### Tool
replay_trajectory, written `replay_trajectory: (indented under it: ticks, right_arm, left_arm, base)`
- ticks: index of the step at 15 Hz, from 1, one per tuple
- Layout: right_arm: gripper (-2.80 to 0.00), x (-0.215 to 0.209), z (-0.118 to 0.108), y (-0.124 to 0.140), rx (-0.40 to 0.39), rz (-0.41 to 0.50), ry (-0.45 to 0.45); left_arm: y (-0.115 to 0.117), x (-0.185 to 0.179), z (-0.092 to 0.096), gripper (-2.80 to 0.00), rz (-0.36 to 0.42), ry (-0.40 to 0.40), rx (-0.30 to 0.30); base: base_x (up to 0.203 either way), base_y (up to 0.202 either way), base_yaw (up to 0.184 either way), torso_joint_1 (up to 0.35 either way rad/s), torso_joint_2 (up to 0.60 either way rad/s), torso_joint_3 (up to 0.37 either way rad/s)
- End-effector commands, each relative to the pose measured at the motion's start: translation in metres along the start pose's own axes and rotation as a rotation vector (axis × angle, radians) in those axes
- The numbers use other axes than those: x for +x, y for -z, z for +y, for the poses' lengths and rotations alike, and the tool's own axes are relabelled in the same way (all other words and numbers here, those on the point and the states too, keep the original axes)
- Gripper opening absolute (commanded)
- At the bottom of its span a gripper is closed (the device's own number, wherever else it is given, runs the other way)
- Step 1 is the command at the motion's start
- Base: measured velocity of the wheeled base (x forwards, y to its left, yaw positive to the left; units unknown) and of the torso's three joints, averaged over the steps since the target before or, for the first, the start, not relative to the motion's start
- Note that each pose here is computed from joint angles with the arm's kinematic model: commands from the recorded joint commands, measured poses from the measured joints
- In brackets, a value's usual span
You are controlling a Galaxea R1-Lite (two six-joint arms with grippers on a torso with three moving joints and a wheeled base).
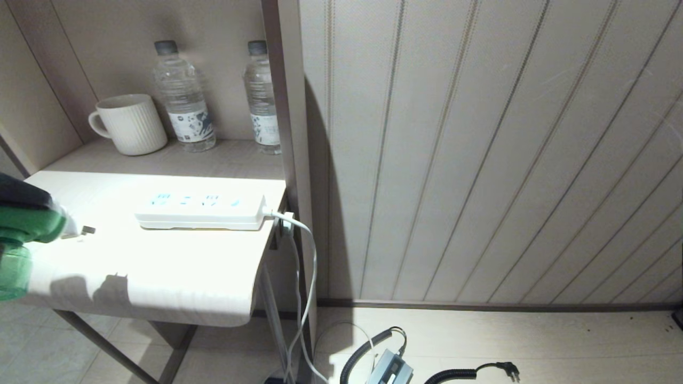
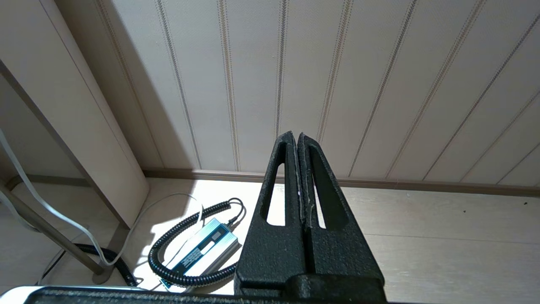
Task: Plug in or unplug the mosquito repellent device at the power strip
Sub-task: Insert the plug into the socket
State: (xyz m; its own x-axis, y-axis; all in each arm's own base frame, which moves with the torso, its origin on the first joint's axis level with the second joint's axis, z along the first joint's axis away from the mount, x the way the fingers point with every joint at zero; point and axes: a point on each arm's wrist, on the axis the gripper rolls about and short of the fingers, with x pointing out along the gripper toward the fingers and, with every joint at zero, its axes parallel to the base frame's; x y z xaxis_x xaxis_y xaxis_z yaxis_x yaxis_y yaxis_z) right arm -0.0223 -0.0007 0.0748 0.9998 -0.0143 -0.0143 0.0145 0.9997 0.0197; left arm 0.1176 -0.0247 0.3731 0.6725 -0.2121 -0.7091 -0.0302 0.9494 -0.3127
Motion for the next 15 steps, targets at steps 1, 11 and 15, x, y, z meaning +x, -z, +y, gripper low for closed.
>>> replay_trajectory:
  ticks: [1,11,15]
  right_arm:
    - [-2.8,0.0,0.0,0.0,0.0,0.0,0.002]
    - [-2.8,0.0,0.0,0.0,0.001,-0.001,0.004]
    - [-2.8,0.0,0.0,0.0,0.001,-0.001,0.004]
  left_arm:
    - [-0.011,0.025,-0.012,-2.8,0.078,0.013,0.023]
    - [0.001,0.008,-0.013,-2.8,0.041,-0.018,0.08]
    - [0.002,0.006,-0.012,-2.8,0.039,-0.018,0.079]
  base:
    - [0.0,0.0,0.0,0.0,0.0,0.0]
    - [0.0,0.0,0.0,0.0,0.0,0.0]
    - [0.0,0.0,0.0,0.0,0.0,0.0]
